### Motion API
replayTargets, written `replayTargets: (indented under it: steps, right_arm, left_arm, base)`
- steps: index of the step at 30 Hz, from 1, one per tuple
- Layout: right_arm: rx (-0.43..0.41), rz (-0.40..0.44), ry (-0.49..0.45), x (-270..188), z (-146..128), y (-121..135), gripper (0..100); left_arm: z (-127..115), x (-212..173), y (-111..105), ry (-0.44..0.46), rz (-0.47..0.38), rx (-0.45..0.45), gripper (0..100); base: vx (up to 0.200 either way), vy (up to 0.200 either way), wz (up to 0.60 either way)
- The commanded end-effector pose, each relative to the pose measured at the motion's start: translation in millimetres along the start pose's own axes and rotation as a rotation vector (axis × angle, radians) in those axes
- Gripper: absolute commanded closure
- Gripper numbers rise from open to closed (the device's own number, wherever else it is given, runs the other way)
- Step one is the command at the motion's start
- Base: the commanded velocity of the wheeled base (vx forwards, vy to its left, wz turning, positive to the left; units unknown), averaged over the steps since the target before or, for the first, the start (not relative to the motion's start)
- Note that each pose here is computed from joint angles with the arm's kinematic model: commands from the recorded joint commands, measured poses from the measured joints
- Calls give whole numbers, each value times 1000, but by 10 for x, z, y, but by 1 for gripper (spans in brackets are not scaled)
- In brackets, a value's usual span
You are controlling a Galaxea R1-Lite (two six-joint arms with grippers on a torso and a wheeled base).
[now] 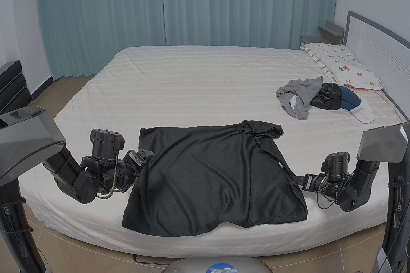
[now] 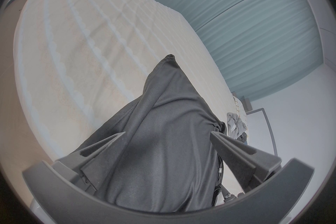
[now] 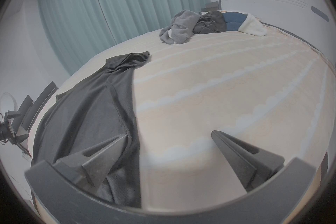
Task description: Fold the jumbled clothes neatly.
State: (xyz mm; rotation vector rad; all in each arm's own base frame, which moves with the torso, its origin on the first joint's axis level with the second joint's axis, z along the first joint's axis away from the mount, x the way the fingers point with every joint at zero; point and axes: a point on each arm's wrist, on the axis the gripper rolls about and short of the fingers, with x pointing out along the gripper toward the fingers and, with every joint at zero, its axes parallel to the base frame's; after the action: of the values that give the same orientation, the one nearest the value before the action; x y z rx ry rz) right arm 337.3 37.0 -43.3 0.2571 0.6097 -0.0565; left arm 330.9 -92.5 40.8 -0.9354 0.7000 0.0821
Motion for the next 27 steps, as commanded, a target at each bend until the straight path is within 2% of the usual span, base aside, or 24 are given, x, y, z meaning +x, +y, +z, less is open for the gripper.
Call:
replayTargets:
  steps: [1, 13, 17, 20, 22, 25, 26, 27]
  right_arm:
    - [17, -28, -14, -23, 93, -212, 0]
    - [55, -83, -46, -79, 297, -645, 0]
    - [78, -25, -41, -84, 357, -742, 0]
    - [97, 47, -86, -120, 489, -647, 0]
    - [121, 106, -100, -104, 547, -485, 0]
    - [100, 165, -112, -7, 602, -228, 0]
    - [100, 165, -112, -7, 602, -228, 0]
    - [65, 218, -115, 77, 628, 21, 0]
  left_arm:
    - [-8, 16, 19, 3, 7, -1, 0]
    - [2, 17, 22, 1, 8, 0, 0]
    - [2, 17, 22, 1, 8, 0, 0]
    - [29, 14, 28, -5, 7, -4, 0]
    - [53, 18, 39, -10, 8, -9, 0]
    - [59, 29, 51, -13, 14, -12, 0]
    - [59, 29, 51, -13, 14, -12, 0]
    - [73, 33, 39, -18, 10, -14, 0]
  base:
    - [0, 0, 0]
    - [0, 0, 0]
    - [0, 0, 0]
    - [0, 0, 0]
    - [0, 0, 0]
    - [0, 0, 0]
    - [0, 0, 0]
    - [0, 0, 0]
